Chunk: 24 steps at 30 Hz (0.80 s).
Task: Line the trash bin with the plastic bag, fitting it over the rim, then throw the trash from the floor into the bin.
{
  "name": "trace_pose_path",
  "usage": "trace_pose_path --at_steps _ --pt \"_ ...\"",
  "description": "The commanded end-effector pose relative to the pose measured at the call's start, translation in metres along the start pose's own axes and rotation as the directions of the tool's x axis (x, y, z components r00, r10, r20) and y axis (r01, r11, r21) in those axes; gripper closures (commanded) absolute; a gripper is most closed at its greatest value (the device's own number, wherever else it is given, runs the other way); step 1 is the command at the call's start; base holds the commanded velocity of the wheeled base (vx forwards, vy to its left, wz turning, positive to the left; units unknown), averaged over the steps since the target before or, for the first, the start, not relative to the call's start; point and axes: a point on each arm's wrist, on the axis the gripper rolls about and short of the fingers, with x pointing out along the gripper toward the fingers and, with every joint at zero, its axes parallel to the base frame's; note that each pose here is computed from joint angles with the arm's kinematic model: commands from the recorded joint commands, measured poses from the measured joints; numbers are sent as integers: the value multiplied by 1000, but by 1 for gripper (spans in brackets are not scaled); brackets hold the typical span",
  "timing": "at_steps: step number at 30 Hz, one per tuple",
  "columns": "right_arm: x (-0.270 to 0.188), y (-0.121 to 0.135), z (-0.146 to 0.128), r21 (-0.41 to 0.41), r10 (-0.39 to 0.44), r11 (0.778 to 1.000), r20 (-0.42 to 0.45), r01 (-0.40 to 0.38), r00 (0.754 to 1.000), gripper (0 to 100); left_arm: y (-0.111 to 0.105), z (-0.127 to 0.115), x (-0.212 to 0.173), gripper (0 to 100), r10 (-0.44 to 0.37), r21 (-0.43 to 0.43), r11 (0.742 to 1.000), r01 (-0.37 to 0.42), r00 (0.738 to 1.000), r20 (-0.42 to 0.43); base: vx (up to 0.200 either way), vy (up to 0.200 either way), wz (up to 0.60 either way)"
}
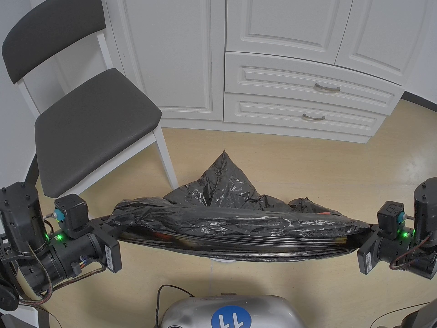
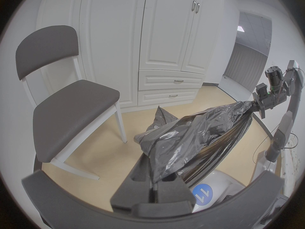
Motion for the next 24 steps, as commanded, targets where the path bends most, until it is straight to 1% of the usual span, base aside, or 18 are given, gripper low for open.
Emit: trace_pose_path --at_steps 1,4,6,10,11,13,14,15,16,17,18,20,24 --pt "-1 0 1 9 6 1000 14 -6 1000 100 -1 0 0 100 -4 2 1000 4 1000 3 0 0 0" --pt "-2 1 2 25 29 999 68 -30 997 100 -3 -1 -3 100 -23 2 1000 23 1000 21 0 0 0" --pt "-1 3 -1 24 60 998 110 -63 992 100 -7 -3 -4 100 -59 5 998 59 997 48 0 0 0" --pt "1 3 -7 -20 116 993 150 -115 982 100 -10 -8 -5 100 -143 6 990 143 984 106 0 0 0" --pt "1 2 -9 -27 132 991 158 -130 978 100 -11 -9 -7 100 -193 11 981 194 972 131 0 0 0" --pt "0 2 -9 -31 156 988 172 -153 973 100 -12 -12 -9 100 -255 21 967 255 954 155 0 0 0" --pt "-1 2 -9 -31 165 986 181 -162 969 100 -12 -12 -10 100 -273 24 962 273 948 164 0 0 0" --pt "-1 2 -9 -31 165 986 181 -162 969 100 -12 -12 -10 100 -273 24 962 273 948 164 0 0 0" --pt "-2 1 -8 -32 190 982 202 -187 961 100 -12 -14 -11 100 -296 28 955 296 939 174 0 0 0" --pt "-2 1 -8 -32 190 982 202 -187 961 100 -12 -14 -11 100 -296 28 955 296 939 174 0 0 0" --pt "-4 1 -8 -35 221 975 216 -218 951 100 -13 -14 -11 100 -309 30 951 309 935 177 0 0 0" --pt "-5 2 -9 -40 248 969 230 -245 941 100 -14 -15 -10 100 -315 30 949 314 933 172 0 0 0" --pt "-5 2 -7 -43 268 963 260 -266 928 100 -17 -17 -9 100 -338 33 941 338 927 159 0 0 0"
